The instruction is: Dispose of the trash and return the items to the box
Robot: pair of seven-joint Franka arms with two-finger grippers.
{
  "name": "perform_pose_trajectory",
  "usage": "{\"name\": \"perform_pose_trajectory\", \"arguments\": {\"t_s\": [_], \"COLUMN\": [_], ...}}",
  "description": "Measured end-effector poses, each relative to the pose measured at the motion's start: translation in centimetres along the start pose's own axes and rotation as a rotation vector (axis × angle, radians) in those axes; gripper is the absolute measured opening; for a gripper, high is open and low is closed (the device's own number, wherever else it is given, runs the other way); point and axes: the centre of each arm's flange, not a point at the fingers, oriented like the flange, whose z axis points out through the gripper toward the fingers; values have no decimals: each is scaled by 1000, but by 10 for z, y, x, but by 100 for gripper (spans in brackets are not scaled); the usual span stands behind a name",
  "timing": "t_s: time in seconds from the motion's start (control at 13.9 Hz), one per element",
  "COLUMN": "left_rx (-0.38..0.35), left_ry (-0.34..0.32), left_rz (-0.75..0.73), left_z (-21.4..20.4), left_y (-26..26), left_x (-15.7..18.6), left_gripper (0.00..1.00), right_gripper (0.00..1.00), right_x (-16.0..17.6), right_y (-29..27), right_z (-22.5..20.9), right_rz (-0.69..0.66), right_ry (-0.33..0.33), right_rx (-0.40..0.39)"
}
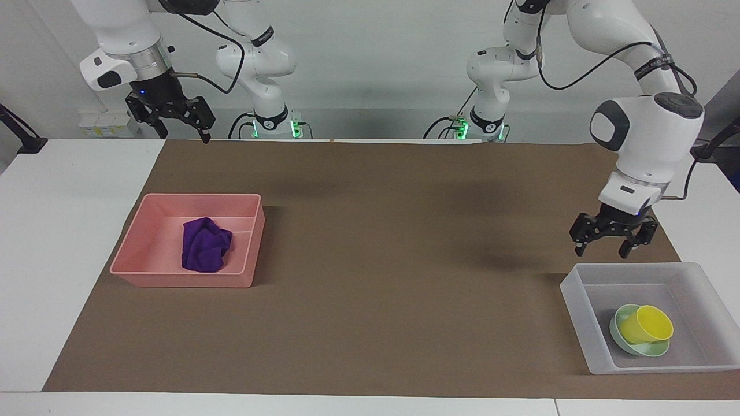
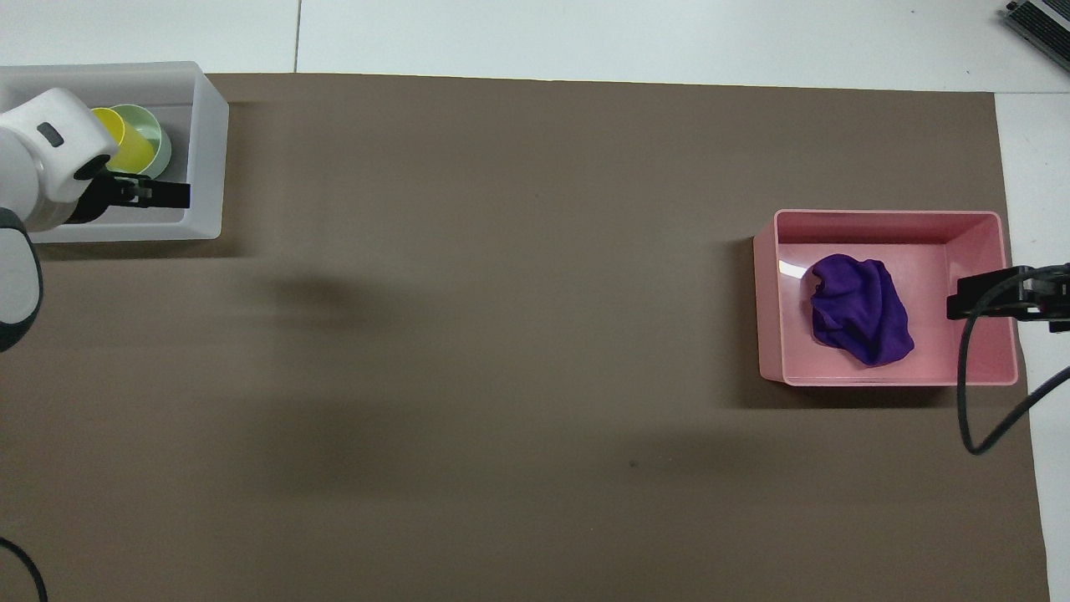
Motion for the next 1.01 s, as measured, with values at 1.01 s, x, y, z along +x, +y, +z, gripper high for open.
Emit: {"name": "perform_pose_trajectory", "arguments": {"t_s": [1.01], "left_rx": [-26], "left_ry": [-218], "left_rz": [-7], "left_z": [-138], "left_y": [36], "left_x": [-6], "left_gripper": [100], "right_gripper": [100], "right_x": [0], "right_y": [1], "right_z": [0], "right_rz": [1], "right_ry": [-1], "right_rx": [0]}}
